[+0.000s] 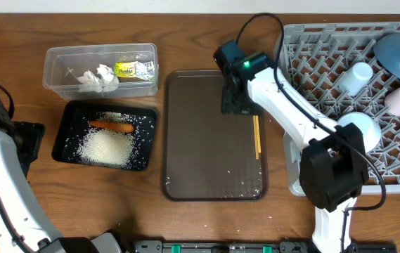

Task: Sort waste into correct bins and load items into the dishwasher rack
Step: 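Reach the right gripper left to the wooden chopsticks on the tray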

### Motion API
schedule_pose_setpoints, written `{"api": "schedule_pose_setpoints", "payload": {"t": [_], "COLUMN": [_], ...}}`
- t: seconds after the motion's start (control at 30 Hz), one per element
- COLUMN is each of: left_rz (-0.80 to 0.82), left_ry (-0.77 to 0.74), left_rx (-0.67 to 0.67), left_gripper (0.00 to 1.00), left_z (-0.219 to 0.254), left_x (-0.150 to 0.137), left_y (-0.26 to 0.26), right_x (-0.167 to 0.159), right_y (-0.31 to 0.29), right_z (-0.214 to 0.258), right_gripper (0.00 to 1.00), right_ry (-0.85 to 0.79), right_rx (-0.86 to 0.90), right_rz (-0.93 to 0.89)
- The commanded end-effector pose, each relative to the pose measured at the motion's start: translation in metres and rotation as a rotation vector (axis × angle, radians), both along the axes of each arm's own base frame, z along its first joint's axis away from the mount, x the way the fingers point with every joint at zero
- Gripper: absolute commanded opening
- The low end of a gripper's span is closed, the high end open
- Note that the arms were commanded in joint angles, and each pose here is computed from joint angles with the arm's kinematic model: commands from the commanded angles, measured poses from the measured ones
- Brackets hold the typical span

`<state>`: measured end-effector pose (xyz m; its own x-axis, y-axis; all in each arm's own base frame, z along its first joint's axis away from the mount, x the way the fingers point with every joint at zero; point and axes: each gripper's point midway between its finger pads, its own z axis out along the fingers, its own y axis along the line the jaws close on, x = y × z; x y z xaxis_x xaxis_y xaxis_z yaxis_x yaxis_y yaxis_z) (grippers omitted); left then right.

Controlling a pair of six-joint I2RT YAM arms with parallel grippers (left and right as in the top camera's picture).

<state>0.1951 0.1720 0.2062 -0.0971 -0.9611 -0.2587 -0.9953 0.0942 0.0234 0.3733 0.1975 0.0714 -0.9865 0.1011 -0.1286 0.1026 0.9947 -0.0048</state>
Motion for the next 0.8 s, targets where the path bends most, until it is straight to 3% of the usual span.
{"api": "schedule_pose_setpoints", "payload": {"t": [0.0,0.13,0.27,0.57,0.77], "left_rz": [-0.001,-0.001,-0.001,-0.001,-0.001], "left_ry": [0.009,0.009,0.009,0.009,0.009], "left_rx": [0.001,0.001,0.001,0.001,0.001], "left_gripper": [0.98,0.98,0.98,0.98,0.98], "left_z": [-0.001,-0.001,-0.001,-0.001,-0.001], "left_x": [-0.001,-0.001,-0.001,-0.001,-0.001], "left_y": [0.001,0.001,0.001,0.001,0.001], "right_x": [-0.010,-0.012,-0.005,-0.010,-0.006], "right_y": [-0.006,-0.024,-0.017,-0.029,-0.016], "right_z": [-0.016,-0.028,-0.036,-0.053,-0.055], "right_gripper": [0.60,0.63,0.64,0.65,0.64], "right_ry": [0.042,0.039,0.030,0.035,0.016], "right_rx": [-0.007,-0.073,-0.009,-0.051,0.011], "right_rz": [0.008,-0.036,0.065,0.072,0.130]}}
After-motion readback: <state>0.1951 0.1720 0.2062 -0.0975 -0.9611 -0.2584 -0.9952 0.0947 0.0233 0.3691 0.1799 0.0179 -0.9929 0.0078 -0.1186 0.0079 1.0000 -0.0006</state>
